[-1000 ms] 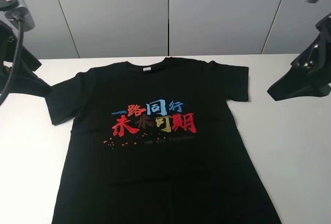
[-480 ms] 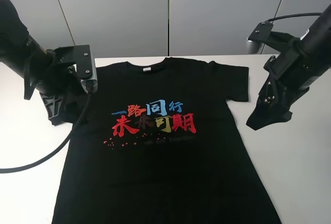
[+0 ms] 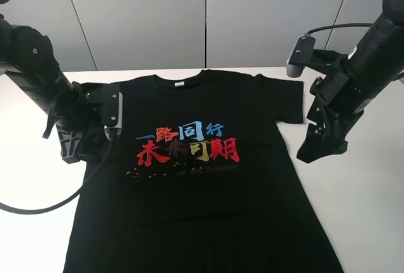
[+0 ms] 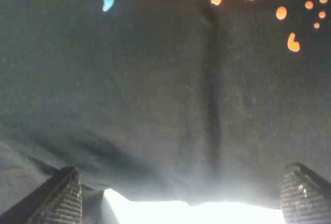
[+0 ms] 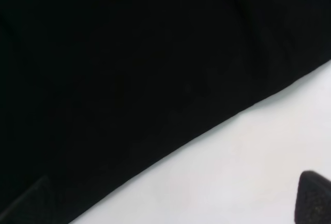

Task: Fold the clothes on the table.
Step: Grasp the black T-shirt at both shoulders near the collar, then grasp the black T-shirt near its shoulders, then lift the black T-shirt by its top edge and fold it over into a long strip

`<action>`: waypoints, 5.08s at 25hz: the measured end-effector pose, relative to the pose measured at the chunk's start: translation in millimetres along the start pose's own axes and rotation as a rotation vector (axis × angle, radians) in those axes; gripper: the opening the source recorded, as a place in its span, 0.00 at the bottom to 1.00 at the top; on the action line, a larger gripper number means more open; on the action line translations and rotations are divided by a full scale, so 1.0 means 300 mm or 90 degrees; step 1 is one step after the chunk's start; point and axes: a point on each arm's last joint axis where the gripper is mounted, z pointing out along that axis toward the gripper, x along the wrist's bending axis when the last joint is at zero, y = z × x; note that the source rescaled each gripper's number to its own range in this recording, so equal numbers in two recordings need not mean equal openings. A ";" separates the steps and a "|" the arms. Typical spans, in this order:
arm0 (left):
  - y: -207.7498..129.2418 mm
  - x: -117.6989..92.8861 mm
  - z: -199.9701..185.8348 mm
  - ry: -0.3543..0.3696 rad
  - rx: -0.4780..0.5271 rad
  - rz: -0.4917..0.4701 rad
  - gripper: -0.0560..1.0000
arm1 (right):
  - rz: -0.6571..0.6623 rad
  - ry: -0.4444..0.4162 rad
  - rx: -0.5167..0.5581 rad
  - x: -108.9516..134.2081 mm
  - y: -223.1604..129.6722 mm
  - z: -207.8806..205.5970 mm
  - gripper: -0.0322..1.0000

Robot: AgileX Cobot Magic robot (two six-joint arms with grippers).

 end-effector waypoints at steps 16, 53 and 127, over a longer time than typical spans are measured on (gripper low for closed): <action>-0.038 -0.029 0.123 -0.082 0.079 0.031 1.00 | -0.016 -0.008 -0.007 -0.004 0.003 0.000 1.00; -0.051 -0.014 0.140 -0.058 0.105 0.070 0.15 | -0.036 -0.007 -0.037 -0.001 0.019 0.000 1.00; -0.056 -0.018 0.140 -0.068 0.115 0.073 0.05 | -0.268 -0.011 0.168 -0.101 0.184 0.431 0.58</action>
